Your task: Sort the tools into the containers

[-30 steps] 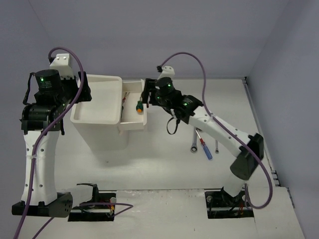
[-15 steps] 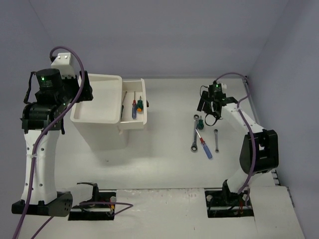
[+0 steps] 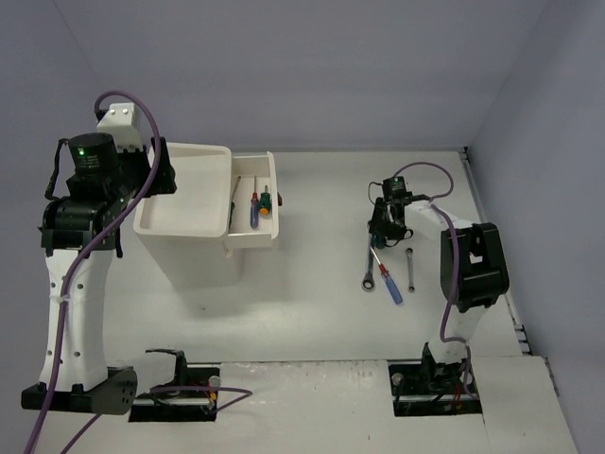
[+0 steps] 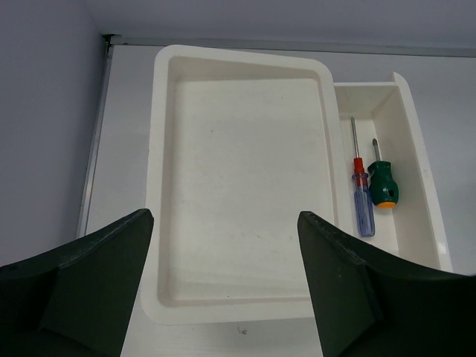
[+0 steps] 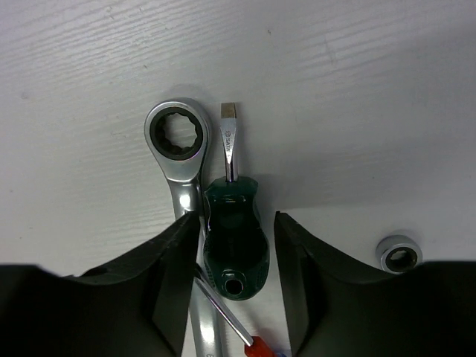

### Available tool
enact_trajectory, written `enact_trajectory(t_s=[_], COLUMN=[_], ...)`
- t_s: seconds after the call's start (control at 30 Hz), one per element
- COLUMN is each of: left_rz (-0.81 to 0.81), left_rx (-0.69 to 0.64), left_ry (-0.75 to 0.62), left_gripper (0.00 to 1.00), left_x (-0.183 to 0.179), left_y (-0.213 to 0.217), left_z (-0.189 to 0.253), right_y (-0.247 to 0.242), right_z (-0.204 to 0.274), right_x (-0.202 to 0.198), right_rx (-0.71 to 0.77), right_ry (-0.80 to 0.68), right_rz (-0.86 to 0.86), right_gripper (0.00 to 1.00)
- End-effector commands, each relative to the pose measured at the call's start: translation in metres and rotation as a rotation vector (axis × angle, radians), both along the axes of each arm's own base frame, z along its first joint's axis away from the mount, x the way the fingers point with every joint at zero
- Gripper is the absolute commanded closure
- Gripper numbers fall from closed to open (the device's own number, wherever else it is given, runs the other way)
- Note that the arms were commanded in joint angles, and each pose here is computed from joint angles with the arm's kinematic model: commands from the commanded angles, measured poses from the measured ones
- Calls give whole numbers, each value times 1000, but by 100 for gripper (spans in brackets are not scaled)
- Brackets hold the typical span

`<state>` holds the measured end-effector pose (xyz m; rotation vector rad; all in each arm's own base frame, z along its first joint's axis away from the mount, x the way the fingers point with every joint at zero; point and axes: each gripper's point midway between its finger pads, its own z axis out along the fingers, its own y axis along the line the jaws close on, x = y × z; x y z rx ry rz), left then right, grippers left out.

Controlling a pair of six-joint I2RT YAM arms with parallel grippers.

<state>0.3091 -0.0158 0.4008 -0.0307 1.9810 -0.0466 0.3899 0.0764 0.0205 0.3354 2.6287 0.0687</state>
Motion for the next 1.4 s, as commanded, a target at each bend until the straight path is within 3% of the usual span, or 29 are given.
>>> enact_trajectory(t_s=[0.0, 0.27, 0.4, 0.6, 0.9, 1.0, 1.1, 1.23, 1.37], left_rz=[-6, -6, -6, -7, -13, -15, -15, -16, -16], left_rx=[-5, -10, -9, -14, -21, -24, -19, -18, -20], left_ry=[-64, -71, -77, -79, -82, -83, -86, -89, -88], left_gripper=[25, 25, 25, 25, 25, 25, 25, 25, 25], left_x=[2, 2, 2, 4, 5, 5, 4, 2, 2], left_y=[-2, -3, -3, -3, -6, -7, -6, -6, -7], left_z=[16, 20, 22, 24, 24, 25, 26, 27, 26], right_y=[-5, -20, -2, 81, 247, 302, 335, 356, 355], right_z=[2, 18, 90, 223, 310, 302, 299, 297, 307], right_x=[3, -2, 12, 21, 2, -5, -9, -6, -8], right_rx=[-1, -47, -28, 114, 436, 490, 521, 545, 536], right_ry=[-32, -83, -278, -583, -707, -679, -668, -660, -687], right_rz=[-6, -47, -38, 73, 323, 384, 414, 439, 465], right_gripper=[65, 100, 100, 100, 100, 96, 81, 67, 46])
